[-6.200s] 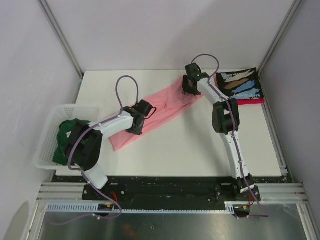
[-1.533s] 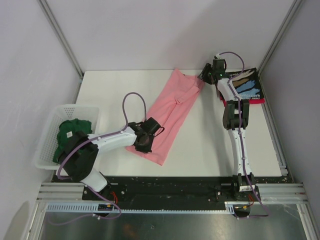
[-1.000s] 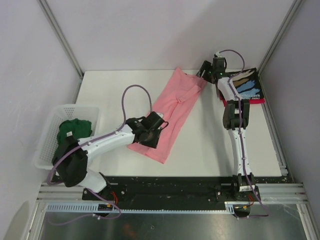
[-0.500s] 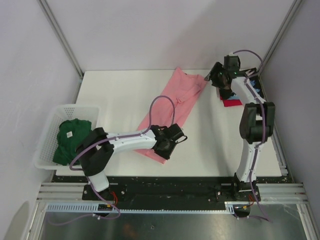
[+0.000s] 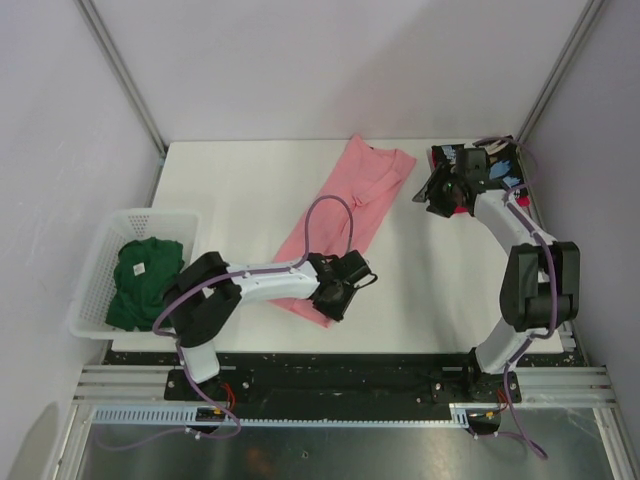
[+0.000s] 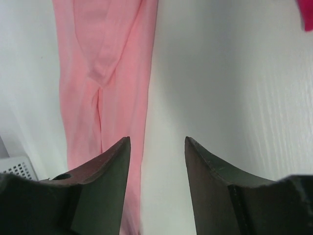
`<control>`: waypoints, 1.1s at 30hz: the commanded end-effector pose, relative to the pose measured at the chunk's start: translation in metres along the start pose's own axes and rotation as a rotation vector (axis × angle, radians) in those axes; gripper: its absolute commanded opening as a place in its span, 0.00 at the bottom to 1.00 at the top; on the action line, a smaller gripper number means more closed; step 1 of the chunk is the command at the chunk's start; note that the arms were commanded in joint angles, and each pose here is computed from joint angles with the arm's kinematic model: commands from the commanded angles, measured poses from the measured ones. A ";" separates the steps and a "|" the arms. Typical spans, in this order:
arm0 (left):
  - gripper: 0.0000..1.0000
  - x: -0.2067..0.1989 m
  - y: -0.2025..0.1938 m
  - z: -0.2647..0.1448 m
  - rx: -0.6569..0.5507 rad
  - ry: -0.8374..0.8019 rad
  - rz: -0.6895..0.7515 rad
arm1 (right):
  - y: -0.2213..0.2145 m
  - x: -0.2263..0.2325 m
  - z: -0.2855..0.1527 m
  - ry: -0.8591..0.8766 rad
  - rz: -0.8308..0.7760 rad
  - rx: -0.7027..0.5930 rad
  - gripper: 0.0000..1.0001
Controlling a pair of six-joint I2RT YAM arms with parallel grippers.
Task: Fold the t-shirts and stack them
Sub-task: Rotate the tshirt 90 degrees
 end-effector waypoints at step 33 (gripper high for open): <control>0.47 -0.055 0.044 -0.069 -0.221 -0.272 -0.084 | -0.190 -0.080 -0.133 -0.024 -0.004 0.250 0.50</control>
Point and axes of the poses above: each gripper's point midway between its finger pads, its own z axis out along the fingers, its own x axis along the line the jaws close on, y = z × x, the point moved 8 cm from there along -z, back along the fingers, and after that the axes turned 3 degrees about z, right-handed, at the moved point
